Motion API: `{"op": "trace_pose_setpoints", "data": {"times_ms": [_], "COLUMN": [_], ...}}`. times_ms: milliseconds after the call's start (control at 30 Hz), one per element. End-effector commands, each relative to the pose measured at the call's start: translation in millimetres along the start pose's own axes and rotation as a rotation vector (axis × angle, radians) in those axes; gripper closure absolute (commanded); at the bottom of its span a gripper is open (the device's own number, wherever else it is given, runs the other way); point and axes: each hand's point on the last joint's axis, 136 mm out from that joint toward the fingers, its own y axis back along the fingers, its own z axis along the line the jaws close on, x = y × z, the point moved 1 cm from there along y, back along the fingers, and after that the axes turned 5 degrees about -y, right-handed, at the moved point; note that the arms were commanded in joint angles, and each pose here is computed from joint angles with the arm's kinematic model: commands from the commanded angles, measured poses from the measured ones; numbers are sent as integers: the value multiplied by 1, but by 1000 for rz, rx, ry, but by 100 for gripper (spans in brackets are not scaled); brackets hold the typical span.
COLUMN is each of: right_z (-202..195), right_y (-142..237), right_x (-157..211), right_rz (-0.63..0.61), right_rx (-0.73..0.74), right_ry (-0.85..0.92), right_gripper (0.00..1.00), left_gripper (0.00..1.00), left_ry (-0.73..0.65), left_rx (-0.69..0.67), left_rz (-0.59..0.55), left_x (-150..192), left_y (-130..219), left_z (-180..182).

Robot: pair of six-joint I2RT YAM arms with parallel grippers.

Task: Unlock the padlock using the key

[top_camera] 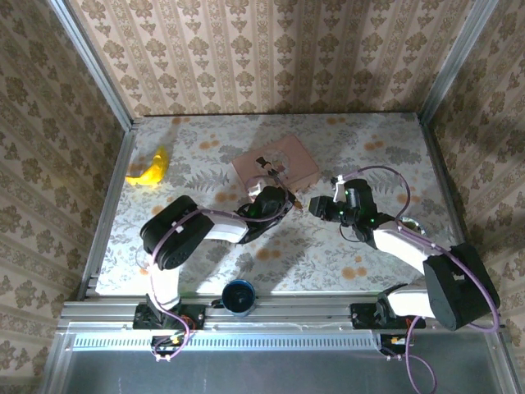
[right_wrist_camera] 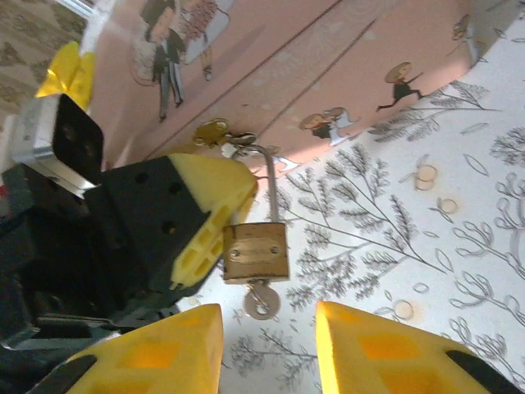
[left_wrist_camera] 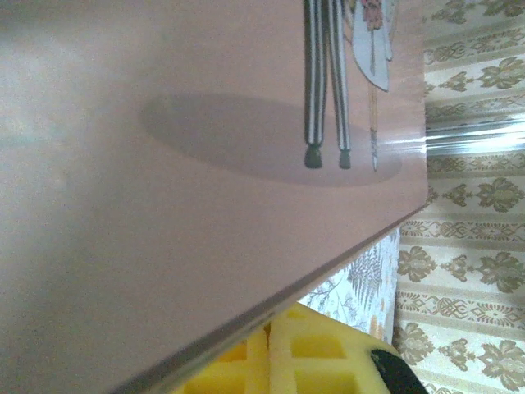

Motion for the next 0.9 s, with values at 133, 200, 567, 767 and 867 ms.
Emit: {"op": "trace_pose_setpoints", "data": {"times_ms": [133, 200, 567, 767, 867], "right_z": [-3, -2, 20, 21, 20], "right_y": [16, 16, -3, -15, -20], "right_x": [14, 14, 29, 34, 33], "right_rz": [111, 128, 211, 234, 238], "right_rx": [224, 262, 316, 341, 356], "right_ry": [270, 321, 526, 587, 607], "right_gripper": [66, 67, 68, 67, 67], "left_gripper": [100, 100, 100, 100, 100], "left_ry": [76, 83, 121, 123, 127], "left_rx": [-69, -80, -108, -110, -106], "left_rz": [109, 118, 150, 162, 163], "left_x": [11, 12, 14, 16, 16], "left_y": [13, 13, 13, 12, 11], "left_z": [-5, -4, 4, 4, 3]}}
